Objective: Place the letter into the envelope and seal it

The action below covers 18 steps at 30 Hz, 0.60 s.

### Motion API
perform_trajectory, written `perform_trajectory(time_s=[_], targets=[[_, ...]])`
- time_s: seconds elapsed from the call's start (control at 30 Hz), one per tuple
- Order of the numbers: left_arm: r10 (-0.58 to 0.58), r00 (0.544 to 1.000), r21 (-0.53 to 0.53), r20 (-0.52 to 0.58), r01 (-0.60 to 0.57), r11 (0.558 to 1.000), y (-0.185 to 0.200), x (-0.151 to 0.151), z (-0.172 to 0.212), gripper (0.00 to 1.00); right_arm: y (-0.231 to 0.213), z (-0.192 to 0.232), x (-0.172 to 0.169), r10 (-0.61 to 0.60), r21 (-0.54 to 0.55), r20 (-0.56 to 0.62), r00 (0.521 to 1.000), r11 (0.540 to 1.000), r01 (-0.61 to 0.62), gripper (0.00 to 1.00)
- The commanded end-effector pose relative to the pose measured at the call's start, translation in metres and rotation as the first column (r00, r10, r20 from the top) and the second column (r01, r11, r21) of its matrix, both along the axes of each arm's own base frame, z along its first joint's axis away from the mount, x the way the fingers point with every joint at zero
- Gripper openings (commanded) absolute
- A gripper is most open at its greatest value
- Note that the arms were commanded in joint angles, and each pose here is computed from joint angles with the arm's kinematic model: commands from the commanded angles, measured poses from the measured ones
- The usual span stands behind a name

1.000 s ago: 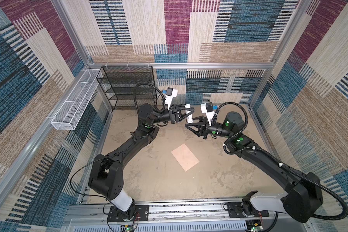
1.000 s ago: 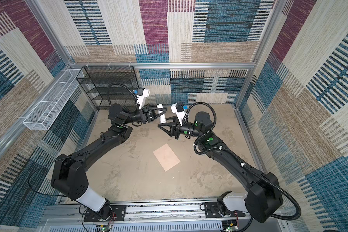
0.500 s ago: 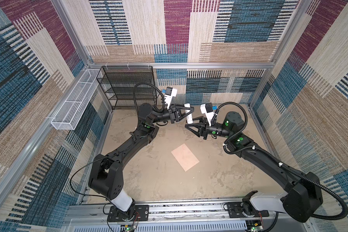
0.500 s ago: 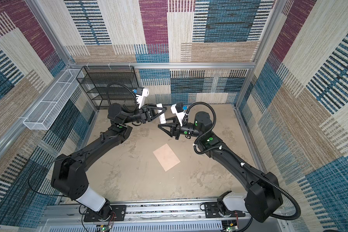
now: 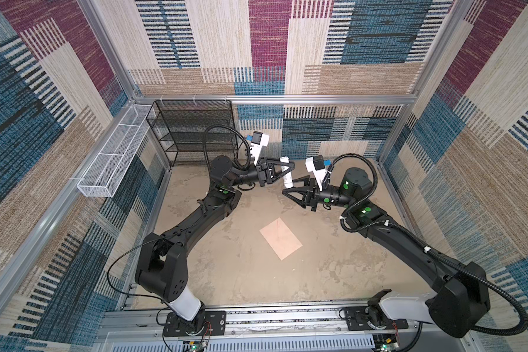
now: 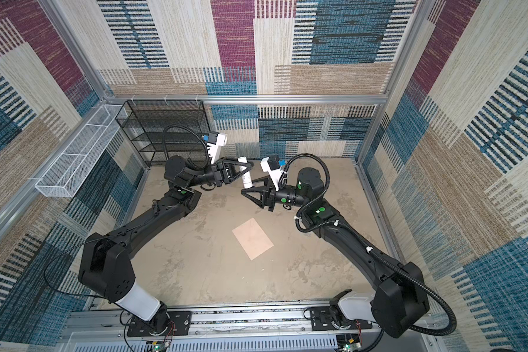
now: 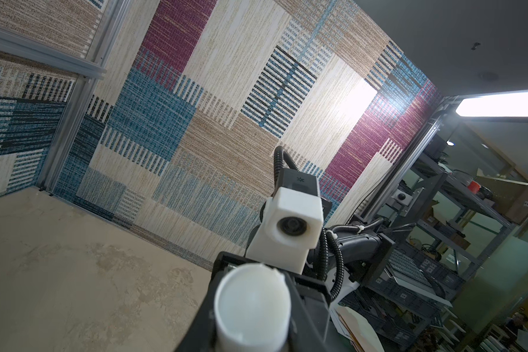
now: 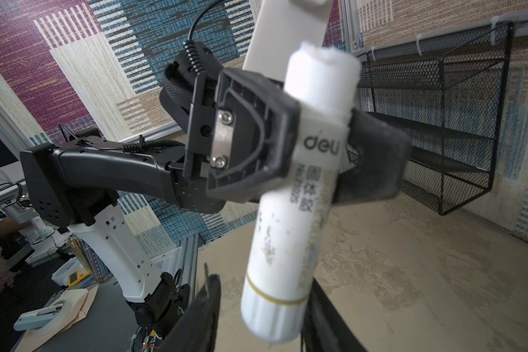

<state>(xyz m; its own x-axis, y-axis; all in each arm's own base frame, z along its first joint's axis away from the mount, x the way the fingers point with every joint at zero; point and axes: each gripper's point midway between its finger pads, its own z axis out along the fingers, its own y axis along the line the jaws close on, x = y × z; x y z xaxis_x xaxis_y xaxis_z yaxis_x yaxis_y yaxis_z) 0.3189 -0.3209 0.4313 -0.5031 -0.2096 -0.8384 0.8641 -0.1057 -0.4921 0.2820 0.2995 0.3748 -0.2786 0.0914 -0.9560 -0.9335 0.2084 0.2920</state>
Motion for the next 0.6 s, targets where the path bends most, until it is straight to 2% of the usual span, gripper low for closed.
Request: perform_trajectory(time_s=[0.0,0.23,0.57], targets=[[-0.006,0.999,-0.01,0.038,0.006,1.0,0.001,-0.003,0.007,0.0,0.001,0.004,-0.003,0.019,0.005,0.006,1.0,1.0,-0.019,0.4],[-0.017,0.999,-0.001,0.035,0.017,1.0,-0.001,-0.004,0.004,0.0,0.002,0.004,-0.001,0.02,0.009,-0.002,1.0,1.0,-0.02,0.3],[-0.002,1.0,0.058,0.016,0.001,0.998,-0.007,-0.002,-0.018,0.0,0.002,0.009,0.004,-0.005,0.028,-0.006,1.0,1.0,0.005,0.27]])
